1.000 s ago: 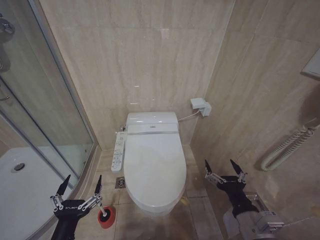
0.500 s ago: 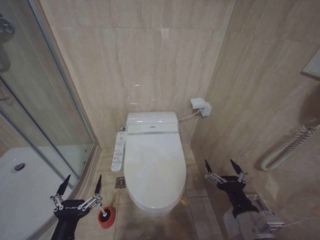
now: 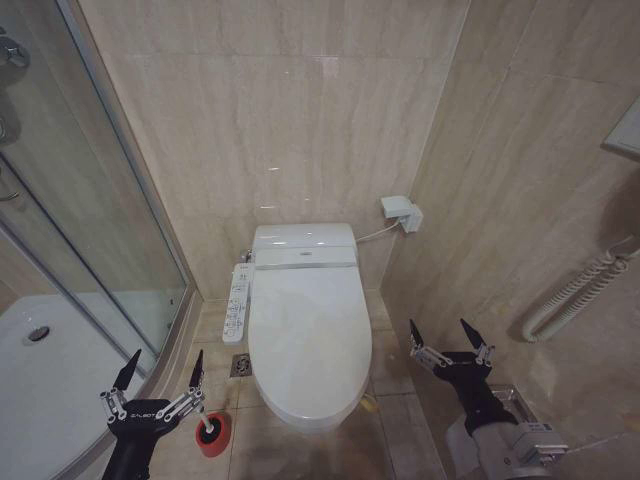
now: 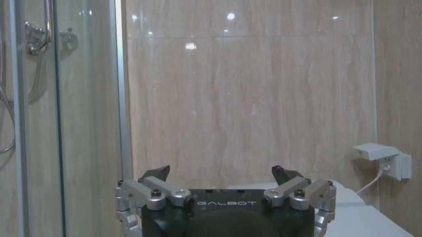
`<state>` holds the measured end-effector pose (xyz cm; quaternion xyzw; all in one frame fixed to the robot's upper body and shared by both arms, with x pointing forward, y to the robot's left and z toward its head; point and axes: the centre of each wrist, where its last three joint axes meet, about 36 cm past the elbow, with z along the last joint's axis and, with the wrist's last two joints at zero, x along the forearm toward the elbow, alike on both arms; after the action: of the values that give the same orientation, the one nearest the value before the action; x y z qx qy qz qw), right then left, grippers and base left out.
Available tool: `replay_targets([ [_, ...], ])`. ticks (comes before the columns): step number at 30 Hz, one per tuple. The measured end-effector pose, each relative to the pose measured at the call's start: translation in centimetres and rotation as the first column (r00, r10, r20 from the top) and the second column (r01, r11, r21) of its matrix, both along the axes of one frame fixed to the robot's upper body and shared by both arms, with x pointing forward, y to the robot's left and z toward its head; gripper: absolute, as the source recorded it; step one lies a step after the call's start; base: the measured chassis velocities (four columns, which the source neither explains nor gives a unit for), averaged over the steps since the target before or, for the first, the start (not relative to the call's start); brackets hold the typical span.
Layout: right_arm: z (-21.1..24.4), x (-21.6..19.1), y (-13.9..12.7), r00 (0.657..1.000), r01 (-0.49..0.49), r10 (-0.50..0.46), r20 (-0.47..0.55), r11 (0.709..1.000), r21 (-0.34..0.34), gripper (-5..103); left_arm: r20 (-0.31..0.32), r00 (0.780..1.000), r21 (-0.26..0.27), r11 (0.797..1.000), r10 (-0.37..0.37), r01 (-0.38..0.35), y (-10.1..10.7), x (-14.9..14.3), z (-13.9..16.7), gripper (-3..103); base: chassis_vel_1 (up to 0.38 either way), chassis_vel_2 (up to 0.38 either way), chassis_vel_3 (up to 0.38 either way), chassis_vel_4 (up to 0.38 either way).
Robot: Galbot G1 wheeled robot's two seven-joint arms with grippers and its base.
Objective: Open the toilet lid, clean the toilet bowl with a toilet brush, close the toilet lid, and flush.
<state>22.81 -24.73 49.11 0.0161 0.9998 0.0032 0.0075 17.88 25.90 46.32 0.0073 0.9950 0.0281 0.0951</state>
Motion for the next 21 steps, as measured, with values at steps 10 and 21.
replay_targets([
  [10,0.0,0.0,0.0,1.000,0.000,0.000,0.000,1.000,0.000,100,-0.001,1.000,0.000,1.000,0.000,0.000,0.0,0.0,0.0,100,0.000,0.000,0.000,0.000],
  [21,0.0,0.0,0.0,1.000,0.000,0.000,0.000,1.000,0.000,100,-0.125,0.992,-0.027,1.000,0.004,-0.008,-0.4,1.5,1.4,100,0.000,0.000,0.000,0.000],
])
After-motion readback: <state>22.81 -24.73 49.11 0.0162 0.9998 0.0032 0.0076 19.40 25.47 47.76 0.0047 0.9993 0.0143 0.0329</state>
